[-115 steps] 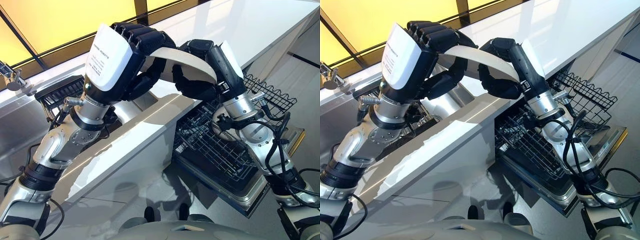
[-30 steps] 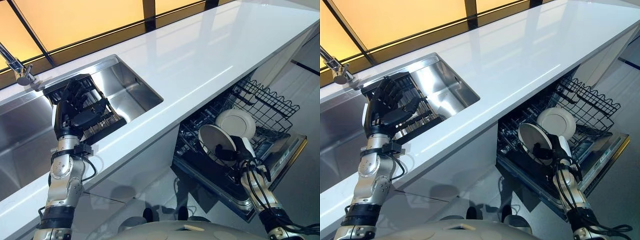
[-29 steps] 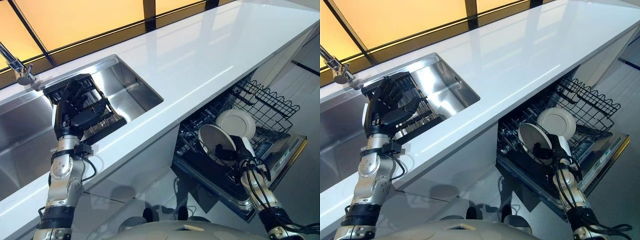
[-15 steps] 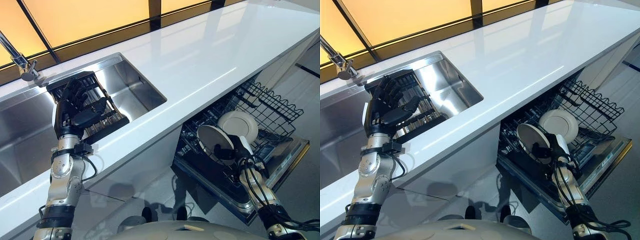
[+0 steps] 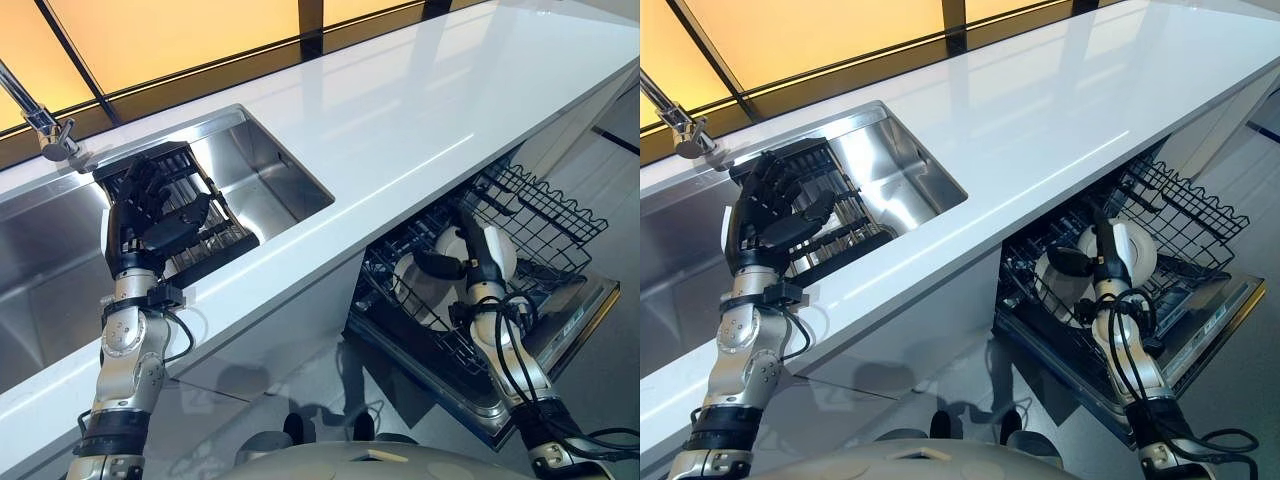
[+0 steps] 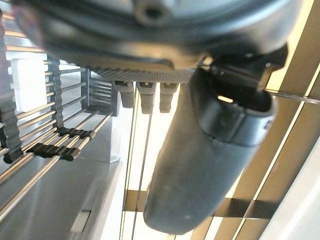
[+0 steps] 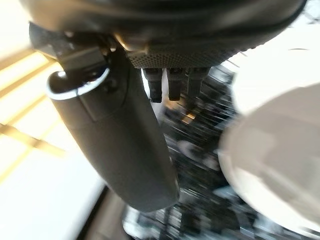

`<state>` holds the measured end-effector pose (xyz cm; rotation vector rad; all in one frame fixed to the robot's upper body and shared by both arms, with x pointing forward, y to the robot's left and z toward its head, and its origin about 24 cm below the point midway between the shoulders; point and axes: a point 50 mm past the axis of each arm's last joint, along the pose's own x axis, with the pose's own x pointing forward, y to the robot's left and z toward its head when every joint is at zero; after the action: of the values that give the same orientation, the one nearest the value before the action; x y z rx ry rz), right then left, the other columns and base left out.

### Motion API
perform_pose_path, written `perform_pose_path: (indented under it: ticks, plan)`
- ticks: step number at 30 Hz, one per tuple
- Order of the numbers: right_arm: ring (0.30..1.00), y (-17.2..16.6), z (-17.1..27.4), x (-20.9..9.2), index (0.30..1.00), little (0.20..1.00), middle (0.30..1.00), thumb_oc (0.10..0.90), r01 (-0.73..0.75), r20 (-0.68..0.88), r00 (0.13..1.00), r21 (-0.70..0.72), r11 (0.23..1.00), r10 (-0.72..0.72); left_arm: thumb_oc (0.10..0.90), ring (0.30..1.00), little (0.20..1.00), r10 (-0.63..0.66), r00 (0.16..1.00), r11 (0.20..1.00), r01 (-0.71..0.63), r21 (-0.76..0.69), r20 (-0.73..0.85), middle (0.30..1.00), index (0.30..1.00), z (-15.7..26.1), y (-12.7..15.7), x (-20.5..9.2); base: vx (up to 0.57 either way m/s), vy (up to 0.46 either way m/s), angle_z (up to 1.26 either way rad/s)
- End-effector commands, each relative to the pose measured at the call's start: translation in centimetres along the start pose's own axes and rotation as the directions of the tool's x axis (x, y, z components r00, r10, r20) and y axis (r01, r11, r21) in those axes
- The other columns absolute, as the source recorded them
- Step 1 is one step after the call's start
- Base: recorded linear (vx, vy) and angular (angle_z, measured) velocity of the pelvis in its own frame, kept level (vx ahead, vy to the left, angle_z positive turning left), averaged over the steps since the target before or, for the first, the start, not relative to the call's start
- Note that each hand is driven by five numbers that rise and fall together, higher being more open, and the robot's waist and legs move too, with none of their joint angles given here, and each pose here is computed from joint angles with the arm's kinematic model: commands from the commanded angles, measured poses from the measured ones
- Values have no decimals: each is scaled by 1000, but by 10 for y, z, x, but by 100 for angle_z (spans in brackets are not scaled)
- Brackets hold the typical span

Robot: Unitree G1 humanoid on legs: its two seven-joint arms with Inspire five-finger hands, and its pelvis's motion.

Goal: Pick up plates and place into dishwasher.

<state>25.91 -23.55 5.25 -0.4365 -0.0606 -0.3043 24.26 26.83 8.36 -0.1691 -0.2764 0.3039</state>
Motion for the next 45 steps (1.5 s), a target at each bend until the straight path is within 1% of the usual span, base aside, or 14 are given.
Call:
perform_pose_path:
  ticks: [1,4,6,8,12,15,18,23,29,32,36,41,43,45]
  plan:
    - [900,-34,57,21,900,900,900,800,193,260,936,186,963,-238,800,900,900,-1,985,999,9,-49,172,900,900,22,-4,5,3,20,-3]
    - [900,-43,50,18,900,900,900,800,253,209,928,259,932,-310,800,900,900,4,986,999,4,-49,165,900,900,21,-2,4,-3,16,-5]
    - [900,-47,40,17,900,900,900,800,310,142,920,309,899,-366,800,900,900,4,986,998,6,-55,165,900,900,21,-1,5,4,14,-6]
    - [900,-52,23,17,900,900,900,800,379,41,907,350,857,-418,800,900,900,-4,987,999,12,-52,162,900,900,19,-1,6,18,11,-5]
    - [900,-55,-7,16,900,900,900,800,448,-135,892,395,802,-431,800,900,900,-7,988,999,14,-47,157,900,900,18,-2,6,0,0,0]
    - [900,-55,-20,15,900,900,900,800,480,-212,877,419,771,-431,800,900,900,0,988,999,7,-46,154,900,900,17,0,6,0,0,0]
    - [900,-53,-33,13,900,900,900,800,530,-295,848,417,738,-441,800,900,900,5,989,999,2,-50,146,900,900,17,-1,8,0,0,0]
    - [900,-52,-61,3,900,900,900,800,609,-424,781,355,710,-458,800,900,900,-7,992,998,14,-58,129,900,900,15,-1,12,-8,5,6]
    - [900,-51,-89,-9,900,900,900,800,655,-564,706,289,699,-429,800,900,900,-22,994,998,29,-64,110,900,900,10,-2,9,-11,-12,5]
    - [900,-52,-92,-9,900,900,900,800,685,-577,680,280,673,-452,800,900,900,-22,994,997,29,-67,109,900,900,9,-3,8,0,0,0]
    - [900,-46,-84,-8,900,900,900,800,696,-539,687,298,653,-487,800,900,900,-11,994,997,18,-70,104,900,900,9,-3,6,0,0,0]
    - [900,-48,-81,-16,900,900,900,800,751,-517,646,300,588,-561,800,900,900,-10,994,996,19,-89,105,900,900,8,0,4,0,0,0]
    - [900,-49,-82,-19,900,900,900,800,761,-517,635,294,578,-573,800,900,900,-12,995,996,21,-86,103,900,900,8,0,3,0,0,0]
    - [900,-46,-86,-22,900,900,900,800,759,-539,632,286,585,-557,800,900,900,-9,995,996,19,-88,103,900,900,7,2,2,0,0,0]
